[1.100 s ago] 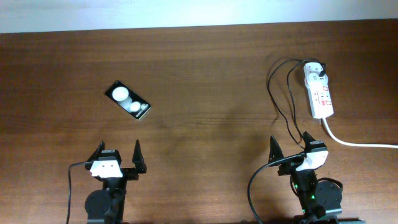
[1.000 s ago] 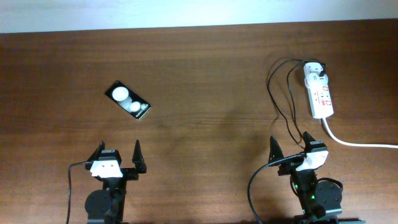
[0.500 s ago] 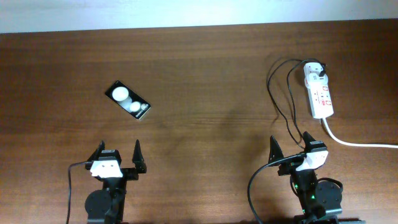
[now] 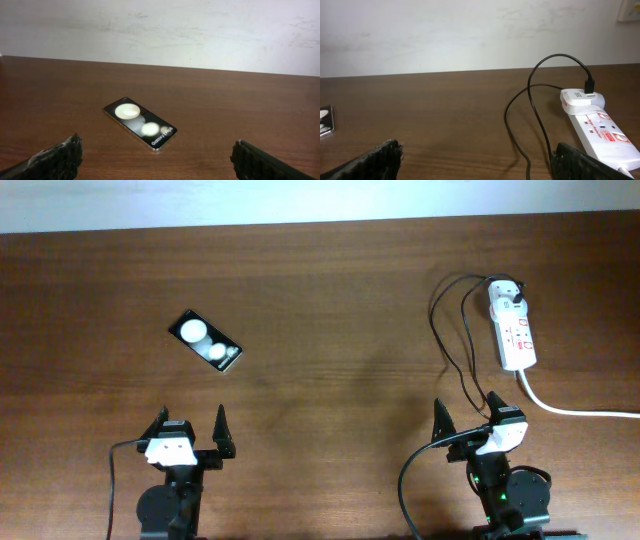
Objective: Plug charger to phone and switch on socket
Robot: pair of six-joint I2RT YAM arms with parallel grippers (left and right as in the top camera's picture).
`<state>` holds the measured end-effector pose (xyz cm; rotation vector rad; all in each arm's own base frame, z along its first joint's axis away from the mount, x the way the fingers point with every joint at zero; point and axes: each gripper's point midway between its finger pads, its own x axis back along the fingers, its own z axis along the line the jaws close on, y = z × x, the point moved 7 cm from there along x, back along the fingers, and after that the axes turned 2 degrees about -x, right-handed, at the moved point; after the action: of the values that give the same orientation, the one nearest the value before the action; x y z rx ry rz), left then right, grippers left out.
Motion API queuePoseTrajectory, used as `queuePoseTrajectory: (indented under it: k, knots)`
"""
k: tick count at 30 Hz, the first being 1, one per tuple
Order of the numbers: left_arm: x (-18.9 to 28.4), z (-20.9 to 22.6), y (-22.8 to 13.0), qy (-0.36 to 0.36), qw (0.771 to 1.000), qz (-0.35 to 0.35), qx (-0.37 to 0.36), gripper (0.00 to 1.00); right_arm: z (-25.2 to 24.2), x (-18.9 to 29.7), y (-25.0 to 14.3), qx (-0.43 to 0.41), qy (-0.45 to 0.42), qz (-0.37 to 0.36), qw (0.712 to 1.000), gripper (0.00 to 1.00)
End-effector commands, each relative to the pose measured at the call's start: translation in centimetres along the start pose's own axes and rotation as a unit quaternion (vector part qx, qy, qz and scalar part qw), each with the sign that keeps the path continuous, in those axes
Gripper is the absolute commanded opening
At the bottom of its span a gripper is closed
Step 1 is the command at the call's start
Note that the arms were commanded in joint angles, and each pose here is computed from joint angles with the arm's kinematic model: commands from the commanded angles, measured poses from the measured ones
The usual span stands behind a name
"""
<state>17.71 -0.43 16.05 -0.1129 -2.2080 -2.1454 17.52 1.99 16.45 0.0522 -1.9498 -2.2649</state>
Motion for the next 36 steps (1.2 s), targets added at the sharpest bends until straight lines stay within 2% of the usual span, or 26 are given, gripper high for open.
queuePoseTrajectory:
  k: [1, 17, 25, 30, 36]
  knots:
    - [0.0, 0.0, -0.1, 0.002, 1.0, 0.001, -0.008, 0.99, -0.1, 0.0, -0.2, 0.002, -0.004, -0.001, 1.0, 0.99]
    - [0.0, 0.0, -0.1, 0.002, 1.0, 0.0, -0.008, 0.99, -0.1, 0.0, -0.2, 0.002, -0.004, -0.001, 1.0, 0.99]
    - [0.1, -1.4, 0.2, -0.067, 0.998, -0.008, -0.008, 0.99, -0.1, 0.0, -0.2, 0.002, -0.004, -0.001, 1.0, 0.99]
    - [0.9, -1.6, 2.3, -0.075, 0.997, -0.007, -0.008, 0.99, -0.1, 0.0, -0.2, 0.002, -0.004, -0.001, 1.0, 0.99]
    - [3.0, -1.6, 6.3, -0.075, 0.997, -0.012, -0.008, 0.99, -0.1, 0.0, -0.2, 0.002, -0.004, -0.001, 1.0, 0.99]
